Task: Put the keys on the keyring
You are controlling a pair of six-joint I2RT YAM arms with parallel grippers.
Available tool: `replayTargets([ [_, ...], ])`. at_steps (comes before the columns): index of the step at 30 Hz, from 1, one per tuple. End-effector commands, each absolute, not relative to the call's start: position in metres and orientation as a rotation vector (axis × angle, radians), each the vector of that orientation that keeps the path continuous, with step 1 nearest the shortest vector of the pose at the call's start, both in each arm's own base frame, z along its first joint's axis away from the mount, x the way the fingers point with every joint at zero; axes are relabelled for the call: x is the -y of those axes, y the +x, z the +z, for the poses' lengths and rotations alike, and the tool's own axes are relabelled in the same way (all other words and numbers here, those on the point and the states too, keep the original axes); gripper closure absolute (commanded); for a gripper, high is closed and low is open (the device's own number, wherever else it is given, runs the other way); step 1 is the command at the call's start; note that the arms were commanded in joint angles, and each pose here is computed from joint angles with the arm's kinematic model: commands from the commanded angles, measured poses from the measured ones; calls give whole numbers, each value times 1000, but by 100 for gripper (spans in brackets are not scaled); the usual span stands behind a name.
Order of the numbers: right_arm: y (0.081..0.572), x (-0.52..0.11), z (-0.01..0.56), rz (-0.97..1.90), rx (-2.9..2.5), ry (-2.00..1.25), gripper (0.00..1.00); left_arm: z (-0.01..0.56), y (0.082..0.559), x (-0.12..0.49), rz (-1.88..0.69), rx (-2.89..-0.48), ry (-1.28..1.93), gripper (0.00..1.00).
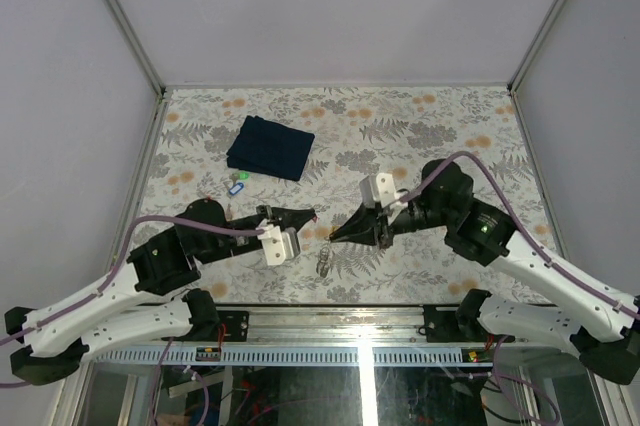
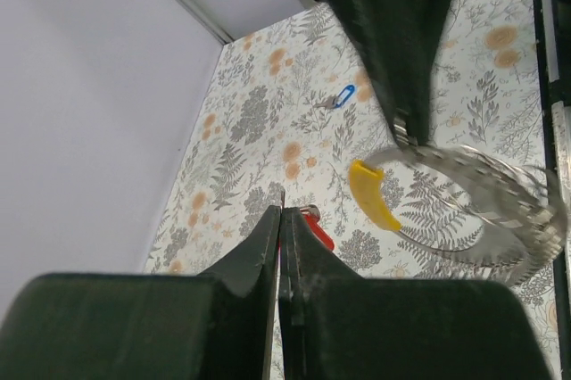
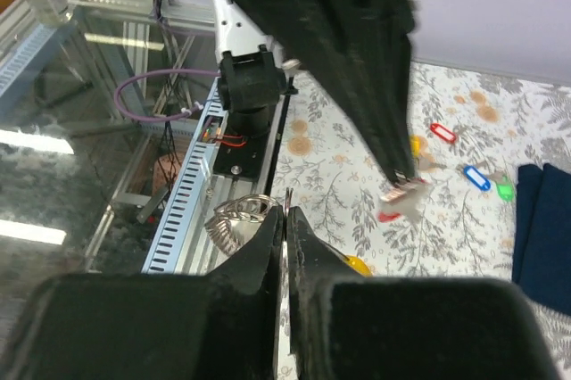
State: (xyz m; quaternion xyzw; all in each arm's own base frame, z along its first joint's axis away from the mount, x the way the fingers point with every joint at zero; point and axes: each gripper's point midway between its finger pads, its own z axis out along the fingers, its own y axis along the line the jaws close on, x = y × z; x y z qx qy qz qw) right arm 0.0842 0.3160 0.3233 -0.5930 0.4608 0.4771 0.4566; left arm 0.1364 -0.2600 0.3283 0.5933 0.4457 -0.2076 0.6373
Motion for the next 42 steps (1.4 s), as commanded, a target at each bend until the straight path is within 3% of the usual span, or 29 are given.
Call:
replayTargets([
  [1,91,-305,348,1357,-1081,-1414,100,339,144,261,-430,-949,1296,100],
  [7,87,-302,340,1412,-1067,-1492,100,334,143,258,-345,-819,1323,100],
  [15,122,-296,331,1014,-894,-1408,100,343,140,259,-304,-739,1366,100],
  [23,126,-290,326,808,-648,-1385,99,331,151,264,-174,-647,1392,100],
  [31,116,-292,335,935,-715,-1370,99,320,134,269,-137,-459,1494,100],
  [42,106,-308,344,1243,-907,-1367,100,322,126,271,-151,-407,1510,100],
])
